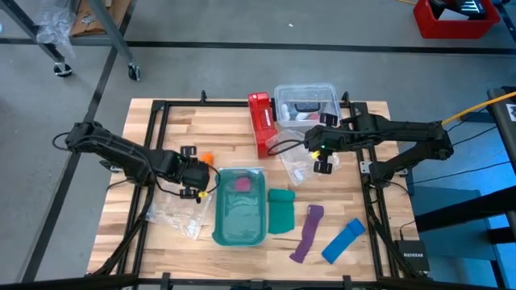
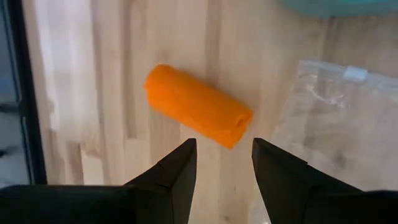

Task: Roll bandage
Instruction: Put the orange bandage into the transparent zip bag

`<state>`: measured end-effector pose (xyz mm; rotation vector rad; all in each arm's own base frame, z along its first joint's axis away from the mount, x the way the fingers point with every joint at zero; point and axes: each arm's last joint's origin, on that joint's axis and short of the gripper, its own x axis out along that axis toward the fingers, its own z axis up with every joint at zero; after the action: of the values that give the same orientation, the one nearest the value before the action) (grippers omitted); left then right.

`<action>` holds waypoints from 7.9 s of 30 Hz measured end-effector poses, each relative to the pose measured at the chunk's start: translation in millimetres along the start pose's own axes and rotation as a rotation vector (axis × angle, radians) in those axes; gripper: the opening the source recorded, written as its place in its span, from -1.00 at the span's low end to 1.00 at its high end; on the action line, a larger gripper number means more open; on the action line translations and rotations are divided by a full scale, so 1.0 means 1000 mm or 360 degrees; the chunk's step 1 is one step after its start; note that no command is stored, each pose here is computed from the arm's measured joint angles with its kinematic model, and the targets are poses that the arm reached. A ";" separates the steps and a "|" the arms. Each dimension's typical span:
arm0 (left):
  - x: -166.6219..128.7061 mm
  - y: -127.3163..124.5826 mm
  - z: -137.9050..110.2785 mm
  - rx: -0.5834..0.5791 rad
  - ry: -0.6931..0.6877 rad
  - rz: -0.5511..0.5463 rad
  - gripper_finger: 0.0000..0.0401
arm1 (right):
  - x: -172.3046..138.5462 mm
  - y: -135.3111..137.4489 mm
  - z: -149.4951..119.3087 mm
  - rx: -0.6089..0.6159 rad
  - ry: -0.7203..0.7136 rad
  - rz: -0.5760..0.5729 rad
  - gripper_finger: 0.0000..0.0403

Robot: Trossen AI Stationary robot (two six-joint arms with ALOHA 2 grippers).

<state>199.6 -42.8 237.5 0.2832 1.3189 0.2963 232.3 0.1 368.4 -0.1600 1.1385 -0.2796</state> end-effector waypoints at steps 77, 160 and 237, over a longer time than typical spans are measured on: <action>0.058 -0.044 -0.015 0.0710 0.0102 0.0232 -0.42 | 0.000 0.001 0.000 0.0029 0.0001 0.0042 -1.00; 0.074 -0.017 -0.005 0.0446 0.0142 0.0279 -0.13 | 0.000 0.001 0.001 0.0030 -0.0006 0.0037 -0.96; 0.078 0.002 0.007 0.0304 0.0219 0.0192 -0.08 | 0.000 0.001 0.000 0.0028 0.0002 0.0041 -0.96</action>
<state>223.3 -12.2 169.0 0.5121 1.4715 0.2959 232.5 0.8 368.2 -0.1293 1.1384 -0.2667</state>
